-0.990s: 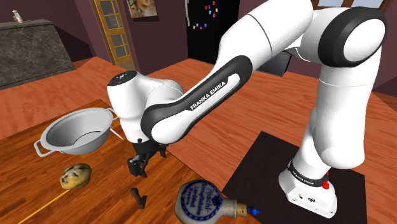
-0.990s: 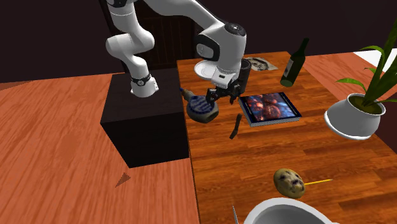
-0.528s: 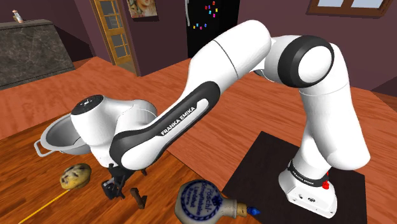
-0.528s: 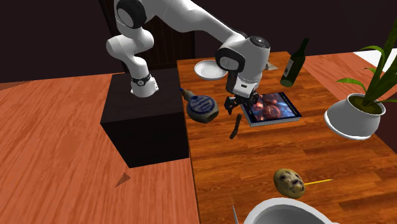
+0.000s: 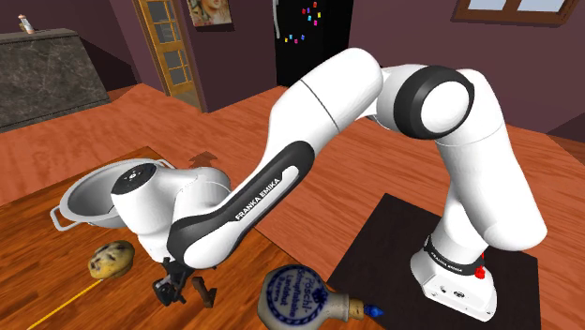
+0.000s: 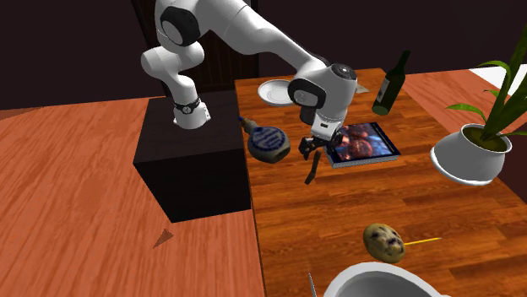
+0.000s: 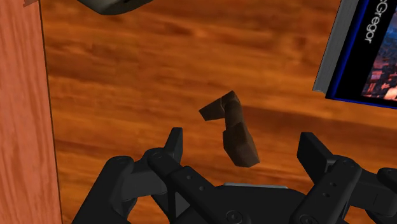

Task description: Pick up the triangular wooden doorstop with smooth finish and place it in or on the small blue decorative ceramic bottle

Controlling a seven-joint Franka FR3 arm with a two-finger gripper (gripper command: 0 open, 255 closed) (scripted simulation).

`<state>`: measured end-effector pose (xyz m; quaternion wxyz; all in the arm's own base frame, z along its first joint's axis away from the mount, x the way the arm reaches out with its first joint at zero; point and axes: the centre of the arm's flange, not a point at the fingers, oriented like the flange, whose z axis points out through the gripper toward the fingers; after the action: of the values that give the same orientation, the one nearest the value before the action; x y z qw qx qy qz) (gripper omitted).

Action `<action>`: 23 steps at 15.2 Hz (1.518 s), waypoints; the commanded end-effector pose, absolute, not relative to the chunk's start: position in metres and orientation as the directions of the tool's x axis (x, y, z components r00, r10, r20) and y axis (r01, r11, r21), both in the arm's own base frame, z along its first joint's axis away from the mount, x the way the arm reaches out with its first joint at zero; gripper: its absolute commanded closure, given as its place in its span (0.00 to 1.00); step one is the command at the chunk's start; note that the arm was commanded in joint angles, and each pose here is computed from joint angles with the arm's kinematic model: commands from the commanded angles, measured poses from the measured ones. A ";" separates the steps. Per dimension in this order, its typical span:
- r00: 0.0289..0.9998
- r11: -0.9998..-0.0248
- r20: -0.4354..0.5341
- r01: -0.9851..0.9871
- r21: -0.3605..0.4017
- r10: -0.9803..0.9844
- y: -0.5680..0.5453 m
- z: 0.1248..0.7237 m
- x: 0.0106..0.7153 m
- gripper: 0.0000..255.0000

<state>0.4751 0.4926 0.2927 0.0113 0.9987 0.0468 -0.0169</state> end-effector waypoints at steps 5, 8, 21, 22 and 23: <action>0.995 -0.995 -0.035 0.094 0.021 0.093 0.492 0.289 0.475 0.00; 0.995 -0.995 -0.035 0.094 0.021 0.093 0.492 0.289 0.475 1.00; 0.995 -0.995 -0.035 0.094 0.021 0.093 0.492 0.310 0.475 1.00; 0.995 -0.995 -0.035 0.094 0.021 0.093 0.492 0.316 0.475 1.00; 0.995 -0.995 -0.035 0.094 0.021 0.093 0.492 0.321 0.475 1.00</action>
<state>0.4745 0.4929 0.3148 0.0111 0.9987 0.0469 -0.0167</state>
